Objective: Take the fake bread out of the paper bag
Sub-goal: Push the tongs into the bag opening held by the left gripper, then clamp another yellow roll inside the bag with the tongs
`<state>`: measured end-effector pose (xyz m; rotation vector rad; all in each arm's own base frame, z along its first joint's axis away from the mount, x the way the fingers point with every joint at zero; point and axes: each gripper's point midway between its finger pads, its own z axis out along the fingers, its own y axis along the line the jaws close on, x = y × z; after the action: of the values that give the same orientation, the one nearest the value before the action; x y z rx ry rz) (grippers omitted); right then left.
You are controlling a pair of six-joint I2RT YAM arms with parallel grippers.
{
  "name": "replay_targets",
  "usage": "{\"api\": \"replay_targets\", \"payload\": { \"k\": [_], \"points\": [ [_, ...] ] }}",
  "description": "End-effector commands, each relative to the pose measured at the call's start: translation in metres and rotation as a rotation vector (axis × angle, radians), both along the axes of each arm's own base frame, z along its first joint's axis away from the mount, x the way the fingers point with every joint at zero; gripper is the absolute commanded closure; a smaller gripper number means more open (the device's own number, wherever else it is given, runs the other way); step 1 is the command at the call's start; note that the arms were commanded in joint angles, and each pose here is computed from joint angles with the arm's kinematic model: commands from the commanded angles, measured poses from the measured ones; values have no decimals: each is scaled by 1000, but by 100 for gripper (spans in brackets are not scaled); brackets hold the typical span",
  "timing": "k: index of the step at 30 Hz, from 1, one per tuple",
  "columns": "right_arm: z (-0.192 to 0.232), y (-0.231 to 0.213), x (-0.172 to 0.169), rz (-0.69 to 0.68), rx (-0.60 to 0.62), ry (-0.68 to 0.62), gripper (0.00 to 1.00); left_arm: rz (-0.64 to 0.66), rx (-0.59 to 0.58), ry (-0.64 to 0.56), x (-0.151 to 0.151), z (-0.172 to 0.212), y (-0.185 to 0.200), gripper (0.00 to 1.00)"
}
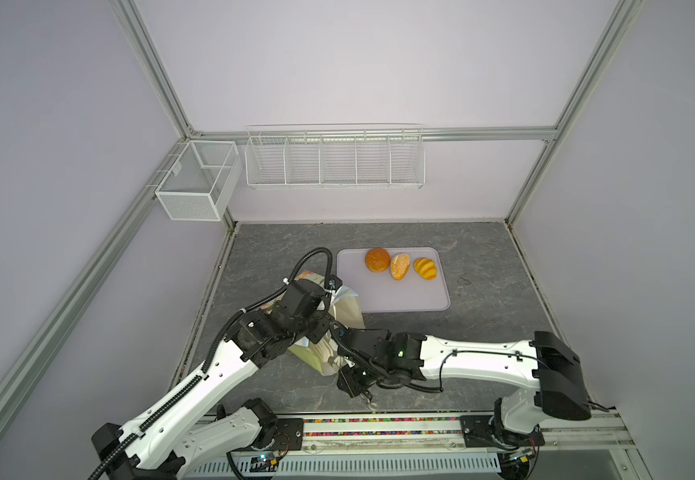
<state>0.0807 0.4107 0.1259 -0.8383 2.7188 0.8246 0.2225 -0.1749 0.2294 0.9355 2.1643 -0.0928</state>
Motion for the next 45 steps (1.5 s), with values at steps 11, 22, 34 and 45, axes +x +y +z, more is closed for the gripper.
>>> {"api": "replay_targets", "payload": {
  "k": [11, 22, 34, 45],
  "points": [
    [-6, 12, 32, -212, 18, 6, 65, -44, -114, -12, -6, 14, -15, 100],
    [-10, 14, 57, -261, -33, -52, 56, -76, -164, -20, -6, 20, -25, 100],
    [-32, 4, 72, -310, -138, -67, 52, -91, -202, -29, -10, 24, -27, 100],
    [-56, -5, 81, -323, -216, -53, 57, -121, -260, -14, -13, 24, -37, 100]
  ]
}}
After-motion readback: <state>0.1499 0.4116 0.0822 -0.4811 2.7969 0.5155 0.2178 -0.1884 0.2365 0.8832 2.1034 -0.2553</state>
